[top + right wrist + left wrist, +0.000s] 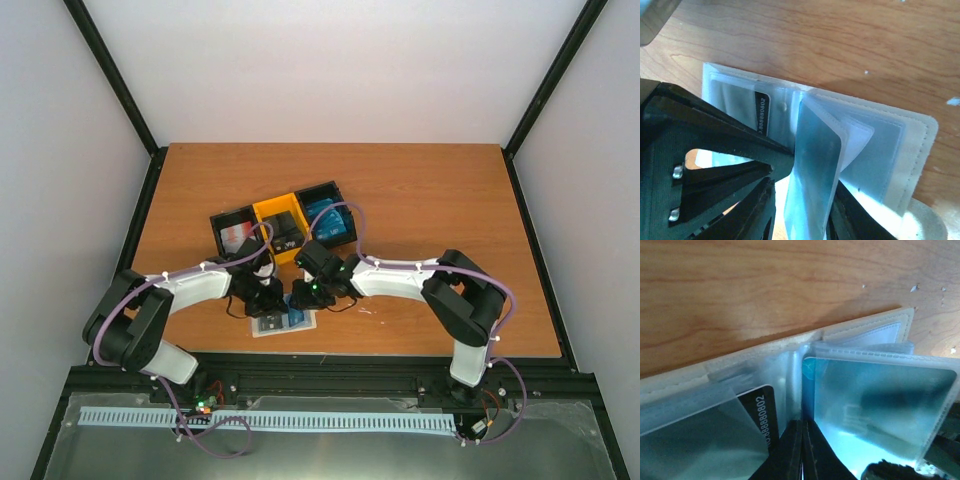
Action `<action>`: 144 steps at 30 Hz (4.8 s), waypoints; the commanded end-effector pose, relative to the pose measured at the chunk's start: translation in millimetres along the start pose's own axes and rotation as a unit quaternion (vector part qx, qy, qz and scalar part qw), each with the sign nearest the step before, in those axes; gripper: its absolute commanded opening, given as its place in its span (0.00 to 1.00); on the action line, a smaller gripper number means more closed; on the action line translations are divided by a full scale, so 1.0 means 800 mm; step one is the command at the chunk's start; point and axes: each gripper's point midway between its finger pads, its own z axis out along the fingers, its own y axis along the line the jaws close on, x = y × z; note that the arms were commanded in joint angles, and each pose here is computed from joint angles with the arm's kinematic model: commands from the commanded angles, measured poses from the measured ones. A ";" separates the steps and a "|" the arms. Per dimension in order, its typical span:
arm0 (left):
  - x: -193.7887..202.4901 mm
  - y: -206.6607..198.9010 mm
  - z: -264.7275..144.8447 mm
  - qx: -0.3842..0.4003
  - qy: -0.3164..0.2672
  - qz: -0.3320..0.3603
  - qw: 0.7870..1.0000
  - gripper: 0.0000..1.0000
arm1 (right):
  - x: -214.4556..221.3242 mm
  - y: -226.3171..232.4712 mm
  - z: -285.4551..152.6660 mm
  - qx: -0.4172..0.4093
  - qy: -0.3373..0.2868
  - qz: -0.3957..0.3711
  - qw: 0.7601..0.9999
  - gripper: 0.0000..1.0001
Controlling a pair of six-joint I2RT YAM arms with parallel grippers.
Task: Put the credit cards into the card holder
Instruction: Turn over the card slot in the card holder, then pick up the credit card from the storage box.
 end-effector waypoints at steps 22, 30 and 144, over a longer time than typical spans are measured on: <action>-0.055 0.004 -0.143 -0.121 -0.194 -0.054 0.972 0.20 | 0.003 0.095 0.004 -0.138 0.018 -0.102 0.985 0.35; -0.071 0.001 -0.185 -0.104 -0.237 -0.066 0.964 0.30 | 0.004 0.117 0.030 -0.134 0.025 -0.139 0.981 0.56; -0.227 0.076 -0.102 -0.258 -0.087 0.353 0.895 0.38 | -0.244 -0.207 -0.044 0.159 -0.091 0.032 0.982 0.51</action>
